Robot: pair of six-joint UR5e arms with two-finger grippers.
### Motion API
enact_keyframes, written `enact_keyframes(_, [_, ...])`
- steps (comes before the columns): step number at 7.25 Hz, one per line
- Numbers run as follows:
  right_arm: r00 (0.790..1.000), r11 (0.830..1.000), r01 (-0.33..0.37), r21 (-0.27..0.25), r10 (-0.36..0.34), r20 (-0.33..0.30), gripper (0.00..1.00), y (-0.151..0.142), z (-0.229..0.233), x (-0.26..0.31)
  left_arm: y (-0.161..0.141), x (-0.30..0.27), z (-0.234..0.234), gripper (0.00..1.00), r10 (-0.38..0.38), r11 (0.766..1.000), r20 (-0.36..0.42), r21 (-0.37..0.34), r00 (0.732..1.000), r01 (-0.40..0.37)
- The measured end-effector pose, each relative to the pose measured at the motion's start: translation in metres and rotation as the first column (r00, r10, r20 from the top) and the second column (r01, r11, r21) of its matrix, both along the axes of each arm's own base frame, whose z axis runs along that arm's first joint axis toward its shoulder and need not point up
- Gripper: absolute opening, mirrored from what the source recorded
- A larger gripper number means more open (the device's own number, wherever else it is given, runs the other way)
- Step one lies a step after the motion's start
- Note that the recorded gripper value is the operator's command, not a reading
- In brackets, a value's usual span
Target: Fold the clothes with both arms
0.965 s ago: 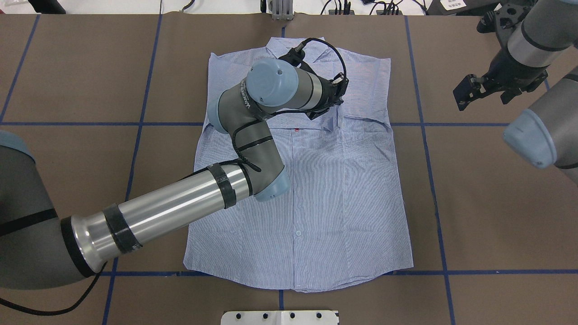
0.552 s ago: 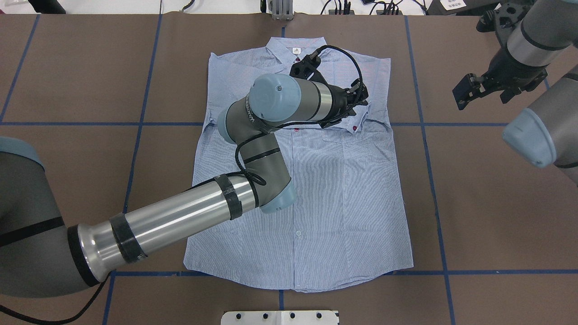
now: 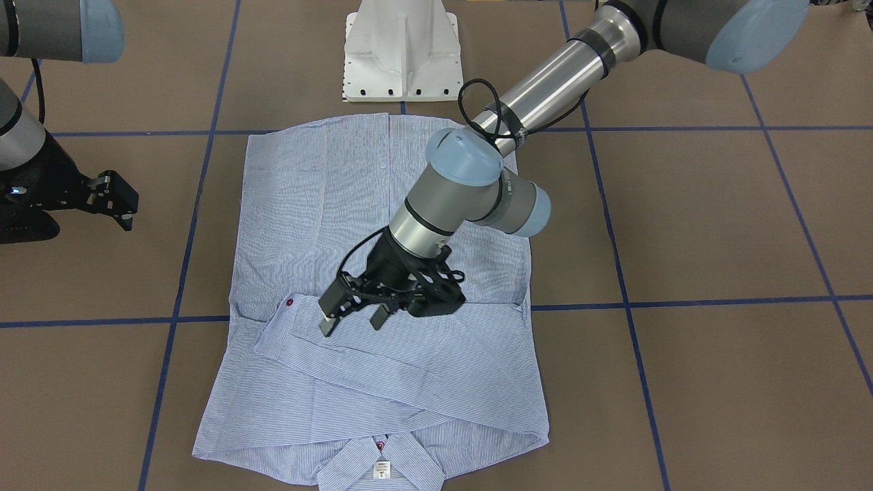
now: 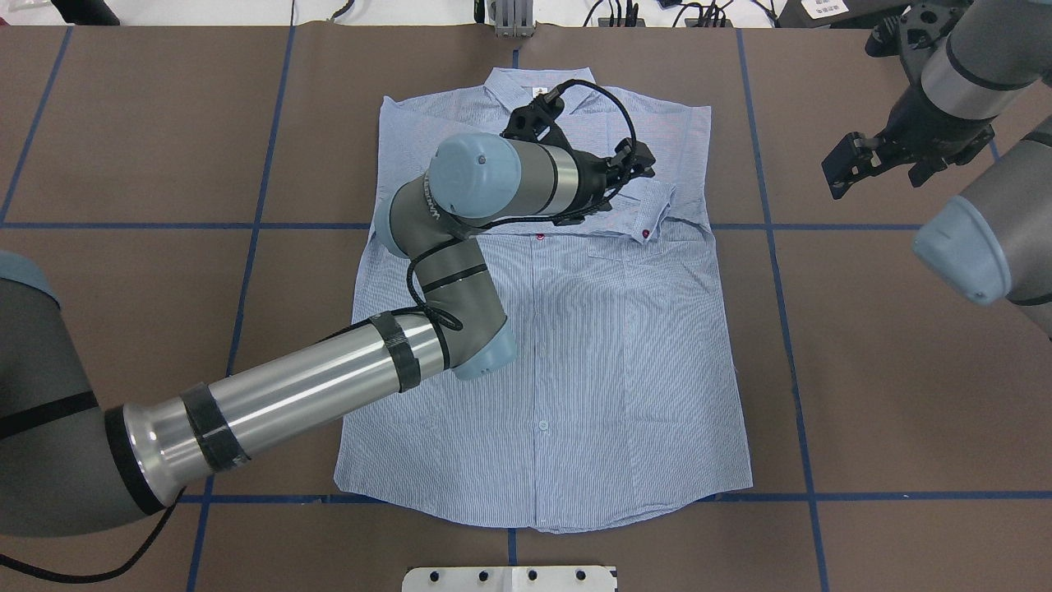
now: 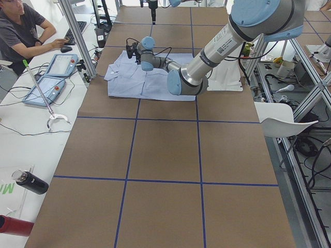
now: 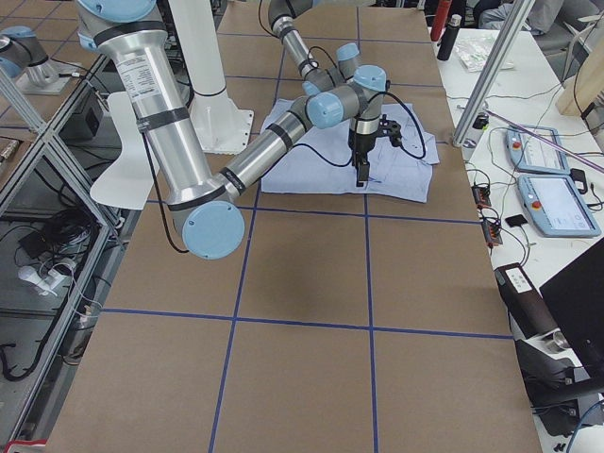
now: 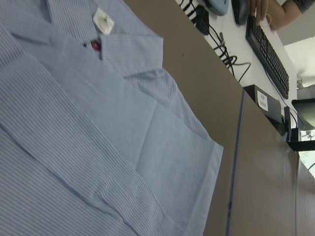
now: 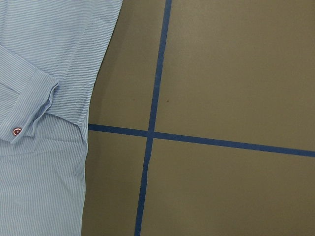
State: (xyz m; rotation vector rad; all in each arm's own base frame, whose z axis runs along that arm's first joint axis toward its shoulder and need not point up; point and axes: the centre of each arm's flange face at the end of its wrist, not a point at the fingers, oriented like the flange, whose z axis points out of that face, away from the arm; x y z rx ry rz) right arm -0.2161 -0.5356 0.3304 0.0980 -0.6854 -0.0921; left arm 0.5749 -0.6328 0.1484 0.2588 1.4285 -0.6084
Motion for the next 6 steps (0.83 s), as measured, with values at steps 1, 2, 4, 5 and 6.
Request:
enact_keyframes(1, [1.000, 1.000, -0.001, 0.009, 0.001, 0.006, 1.00, -0.001, -0.002, 0.000, -0.037, -0.031, 0.018, 0.98, -0.067, 0.998, 0.096, 0.008, 0.993, 0.066])
enact_keyframes(2, [1.000, 1.000, -0.002, 0.014, 0.002, 0.010, 1.00, -0.001, -0.002, -0.001, -0.065, -0.052, 0.043, 0.97, -0.142, 0.990, 0.192, 0.027, 0.971, 0.139])
enact_keyframes(4, [1.000, 1.000, -0.005, 0.028, 0.004, 0.022, 1.00, -0.004, -0.005, -0.003, -0.099, -0.073, 0.089, 0.96, -0.256, 0.967, 0.338, 0.072, 0.906, 0.246])
enact_keyframes(5, [0.999, 1.000, -0.008, 0.029, 0.007, 0.032, 1.00, -0.005, -0.005, -0.004, -0.110, -0.080, 0.109, 0.96, -0.287, 0.957, 0.383, 0.077, 0.878, 0.279])
enact_keyframes(6, [0.999, 1.000, -0.008, 0.025, 0.007, 0.042, 1.00, -0.005, -0.006, -0.005, -0.115, -0.083, 0.130, 0.96, -0.304, 0.951, 0.423, 0.078, 0.853, 0.300])
